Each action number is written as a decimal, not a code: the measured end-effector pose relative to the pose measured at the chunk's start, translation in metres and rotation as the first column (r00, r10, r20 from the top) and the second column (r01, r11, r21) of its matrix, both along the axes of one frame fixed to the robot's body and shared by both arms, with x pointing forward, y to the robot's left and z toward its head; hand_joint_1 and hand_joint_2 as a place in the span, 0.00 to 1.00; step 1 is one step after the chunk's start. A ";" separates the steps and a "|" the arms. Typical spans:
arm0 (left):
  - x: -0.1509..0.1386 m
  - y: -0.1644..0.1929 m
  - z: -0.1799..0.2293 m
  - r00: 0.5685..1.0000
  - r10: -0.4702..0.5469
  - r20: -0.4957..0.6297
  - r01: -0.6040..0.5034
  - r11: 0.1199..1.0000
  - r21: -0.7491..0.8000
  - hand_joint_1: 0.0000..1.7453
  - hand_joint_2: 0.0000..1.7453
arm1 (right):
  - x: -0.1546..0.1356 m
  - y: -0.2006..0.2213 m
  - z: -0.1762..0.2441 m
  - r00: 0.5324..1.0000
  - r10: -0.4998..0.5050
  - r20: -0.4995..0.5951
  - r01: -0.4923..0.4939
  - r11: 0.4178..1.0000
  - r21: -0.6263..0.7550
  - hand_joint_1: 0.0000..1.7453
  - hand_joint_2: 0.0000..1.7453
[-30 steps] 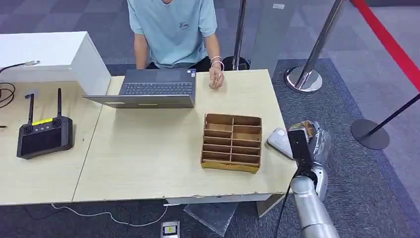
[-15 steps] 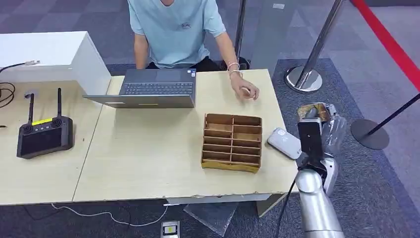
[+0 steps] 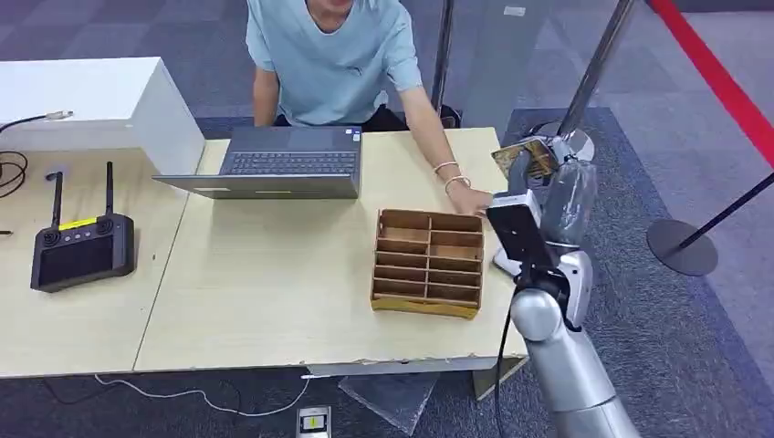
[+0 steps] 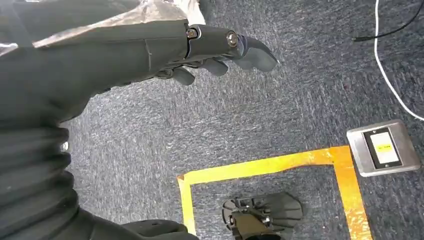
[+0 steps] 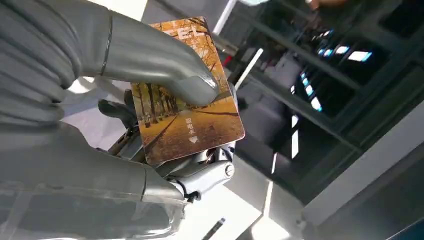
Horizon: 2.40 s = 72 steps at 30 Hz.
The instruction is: Pass the card to the sensor for recognition and then transmit it.
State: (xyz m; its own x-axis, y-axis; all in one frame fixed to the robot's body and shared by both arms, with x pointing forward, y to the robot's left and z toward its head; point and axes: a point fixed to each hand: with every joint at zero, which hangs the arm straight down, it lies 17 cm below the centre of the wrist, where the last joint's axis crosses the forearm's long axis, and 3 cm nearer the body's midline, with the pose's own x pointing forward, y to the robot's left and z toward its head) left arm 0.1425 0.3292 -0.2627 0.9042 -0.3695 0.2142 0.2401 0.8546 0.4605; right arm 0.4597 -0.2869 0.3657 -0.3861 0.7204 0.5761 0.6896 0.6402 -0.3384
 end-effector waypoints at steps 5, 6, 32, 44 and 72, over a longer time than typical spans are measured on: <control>0.008 -0.003 0.001 1.000 -0.012 0.007 0.012 1.000 -0.006 0.00 1.00 | 0.020 0.038 0.009 0.994 0.090 -0.062 -0.091 0.996 -0.024 1.00 1.00; 0.009 -0.004 0.002 1.000 -0.015 0.007 0.015 1.000 -0.006 0.00 1.00 | 0.021 0.046 0.009 0.992 0.105 -0.068 -0.108 0.994 -0.037 1.00 1.00; 0.023 -0.018 0.004 0.997 -0.081 0.001 0.081 0.997 -0.016 0.00 1.00 | 0.107 0.128 -0.065 0.932 0.207 -0.297 -0.284 0.927 -0.244 1.00 1.00; 0.027 -0.020 0.005 0.994 -0.110 -0.001 0.110 0.994 -0.015 0.00 1.00 | 0.124 0.108 -0.111 0.908 0.117 -0.403 -0.243 0.930 -0.277 1.00 1.00; 0.022 -0.005 0.004 0.993 -0.115 -0.015 0.115 0.993 0.016 0.00 1.00 | 0.135 0.078 -0.119 0.909 0.040 -0.416 -0.181 0.935 -0.306 1.00 1.00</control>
